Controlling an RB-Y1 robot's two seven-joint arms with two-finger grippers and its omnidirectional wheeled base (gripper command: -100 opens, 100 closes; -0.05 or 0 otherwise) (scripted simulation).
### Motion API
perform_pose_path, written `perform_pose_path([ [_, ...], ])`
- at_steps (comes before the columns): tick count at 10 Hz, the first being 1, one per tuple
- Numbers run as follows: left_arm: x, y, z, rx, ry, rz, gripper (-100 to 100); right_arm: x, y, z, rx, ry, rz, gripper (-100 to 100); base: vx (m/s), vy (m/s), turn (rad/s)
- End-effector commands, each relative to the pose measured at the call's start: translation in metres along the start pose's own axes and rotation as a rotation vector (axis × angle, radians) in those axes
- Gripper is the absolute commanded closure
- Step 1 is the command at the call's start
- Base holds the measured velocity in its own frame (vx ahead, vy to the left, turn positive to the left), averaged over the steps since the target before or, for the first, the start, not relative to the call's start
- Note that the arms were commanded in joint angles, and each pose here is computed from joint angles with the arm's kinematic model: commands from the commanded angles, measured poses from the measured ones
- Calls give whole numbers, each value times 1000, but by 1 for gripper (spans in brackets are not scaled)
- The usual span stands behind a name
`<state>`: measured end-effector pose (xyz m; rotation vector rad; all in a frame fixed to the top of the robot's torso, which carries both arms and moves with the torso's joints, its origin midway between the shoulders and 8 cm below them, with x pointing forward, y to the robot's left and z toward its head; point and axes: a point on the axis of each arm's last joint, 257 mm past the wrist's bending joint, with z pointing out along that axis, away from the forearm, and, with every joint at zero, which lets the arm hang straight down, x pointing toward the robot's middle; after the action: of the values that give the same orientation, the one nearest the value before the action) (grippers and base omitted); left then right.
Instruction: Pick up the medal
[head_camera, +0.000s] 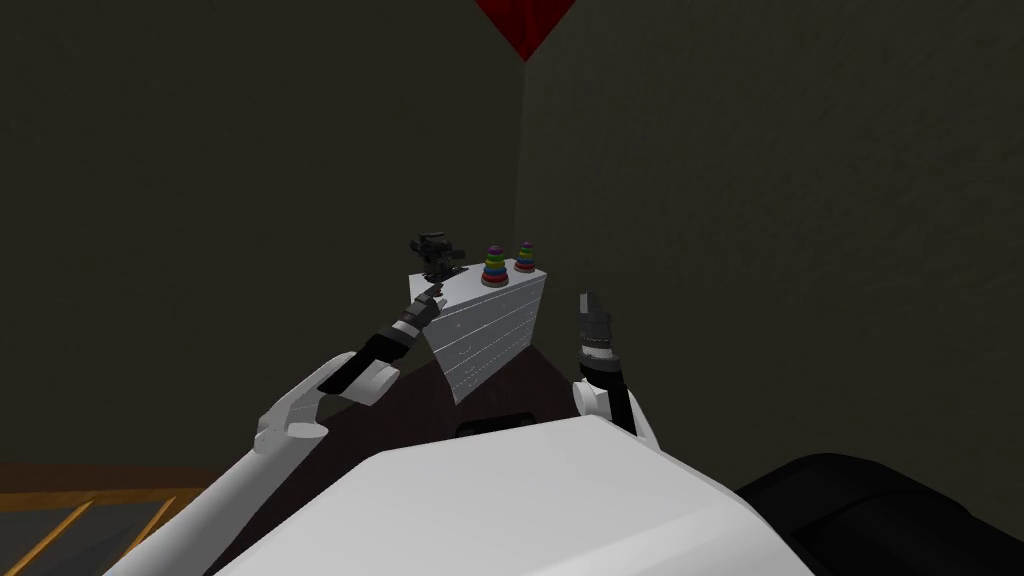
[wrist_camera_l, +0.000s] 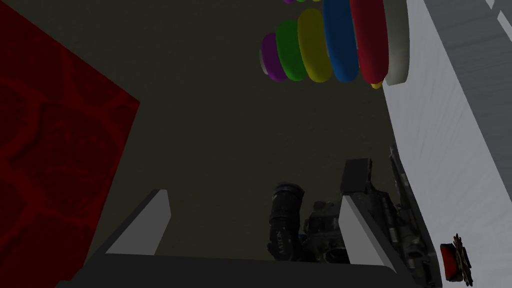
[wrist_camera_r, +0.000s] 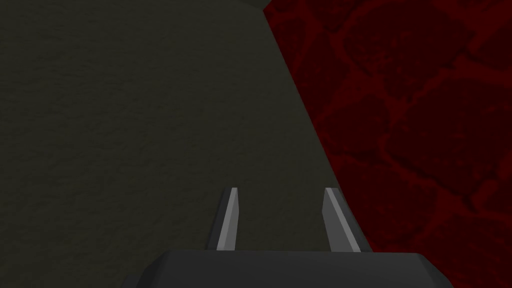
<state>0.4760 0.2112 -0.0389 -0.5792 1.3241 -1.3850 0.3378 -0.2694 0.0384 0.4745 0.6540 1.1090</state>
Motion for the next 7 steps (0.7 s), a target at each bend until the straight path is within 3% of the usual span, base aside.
perform_pose_path([
  [1,-2,6,2,-31,23,37,-100,0,0,0,0,0,0,0,-40,-4,2],
  [4,-9,20,12,-113,63,93,-100,0,0,0,0,0,0,0,-47,-14,4],
  [7,-20,30,12,-173,94,166,-100,0,0,0,0,0,0,0,-33,-15,0],
])
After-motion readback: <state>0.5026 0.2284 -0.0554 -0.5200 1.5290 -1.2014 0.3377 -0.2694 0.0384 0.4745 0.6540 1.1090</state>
